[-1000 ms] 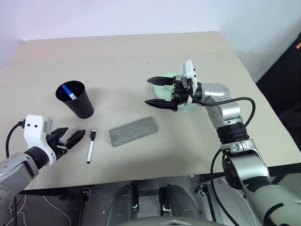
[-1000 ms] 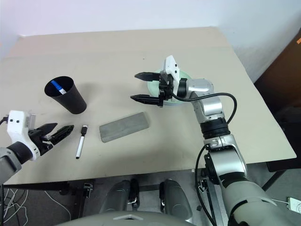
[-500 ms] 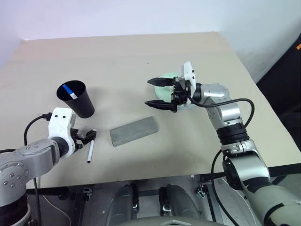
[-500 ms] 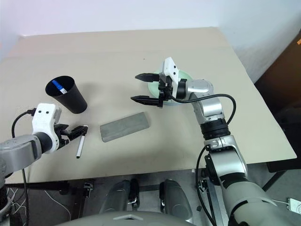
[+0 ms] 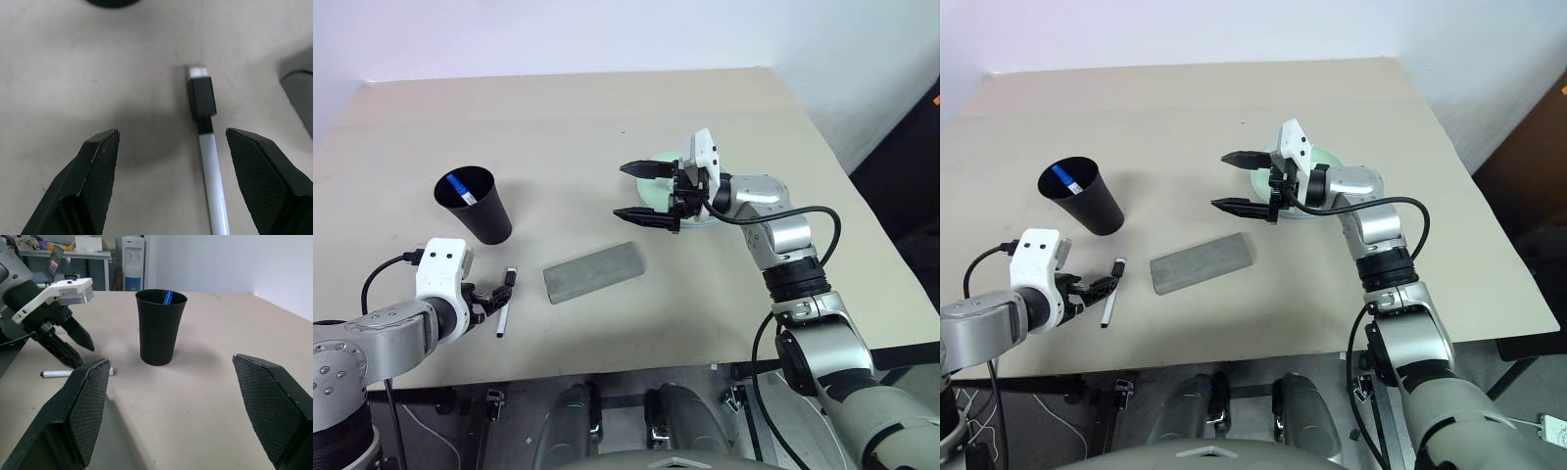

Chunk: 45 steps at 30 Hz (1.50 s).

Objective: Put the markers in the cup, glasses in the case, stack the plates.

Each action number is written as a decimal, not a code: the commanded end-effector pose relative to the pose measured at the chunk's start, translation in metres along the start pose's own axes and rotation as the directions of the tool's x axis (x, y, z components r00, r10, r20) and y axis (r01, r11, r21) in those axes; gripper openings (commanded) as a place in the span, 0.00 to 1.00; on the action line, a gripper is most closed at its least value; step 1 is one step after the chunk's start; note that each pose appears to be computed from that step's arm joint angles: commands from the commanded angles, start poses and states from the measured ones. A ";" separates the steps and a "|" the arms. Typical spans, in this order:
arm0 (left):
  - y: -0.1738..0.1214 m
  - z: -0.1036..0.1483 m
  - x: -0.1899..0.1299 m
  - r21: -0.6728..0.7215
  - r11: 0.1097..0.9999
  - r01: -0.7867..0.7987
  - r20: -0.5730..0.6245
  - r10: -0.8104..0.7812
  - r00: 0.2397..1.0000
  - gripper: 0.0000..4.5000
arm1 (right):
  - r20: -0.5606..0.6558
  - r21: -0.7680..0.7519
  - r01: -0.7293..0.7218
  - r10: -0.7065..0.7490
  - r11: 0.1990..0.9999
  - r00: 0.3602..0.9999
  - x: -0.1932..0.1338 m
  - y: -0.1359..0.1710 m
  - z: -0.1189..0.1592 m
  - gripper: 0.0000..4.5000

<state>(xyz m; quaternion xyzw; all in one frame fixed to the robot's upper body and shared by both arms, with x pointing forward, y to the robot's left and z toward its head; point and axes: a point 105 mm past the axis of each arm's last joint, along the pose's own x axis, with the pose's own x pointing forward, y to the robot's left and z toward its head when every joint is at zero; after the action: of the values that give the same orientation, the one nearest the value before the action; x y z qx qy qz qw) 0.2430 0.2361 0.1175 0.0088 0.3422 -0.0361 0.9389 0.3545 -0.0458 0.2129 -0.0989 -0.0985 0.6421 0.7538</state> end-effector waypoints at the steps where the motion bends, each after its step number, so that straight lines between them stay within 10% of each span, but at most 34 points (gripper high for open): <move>1: -0.008 -0.001 -0.001 0.004 1.000 0.027 -0.002 -0.027 1.000 0.81 | 0.025 -0.040 0.007 -0.006 0.999 1.000 0.001 -0.001 0.009 0.94; 16: -0.018 -0.005 -0.012 -0.043 0.999 -0.004 -0.108 -0.001 0.994 0.81 | 0.022 -0.066 0.035 -0.034 0.997 0.999 0.000 -0.007 0.009 0.94; 24: -0.022 0.001 -0.011 -0.060 0.998 -0.010 -0.114 0.003 0.993 0.23 | 0.016 -0.073 0.044 -0.043 0.996 0.999 -0.001 -0.007 0.007 0.94; 45: -0.025 -0.018 -0.002 0.000 0.999 -0.032 -0.187 0.031 0.982 0.23 | -0.016 -0.083 0.053 -0.055 0.995 0.998 -0.007 -0.009 0.004 0.94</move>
<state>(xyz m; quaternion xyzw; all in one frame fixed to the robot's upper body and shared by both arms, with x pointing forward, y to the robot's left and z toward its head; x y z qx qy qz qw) 0.2301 0.2168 0.1071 0.0122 0.4292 -0.0102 0.9031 0.3613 -0.0527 0.2094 -0.1230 -0.1028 0.6176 0.7700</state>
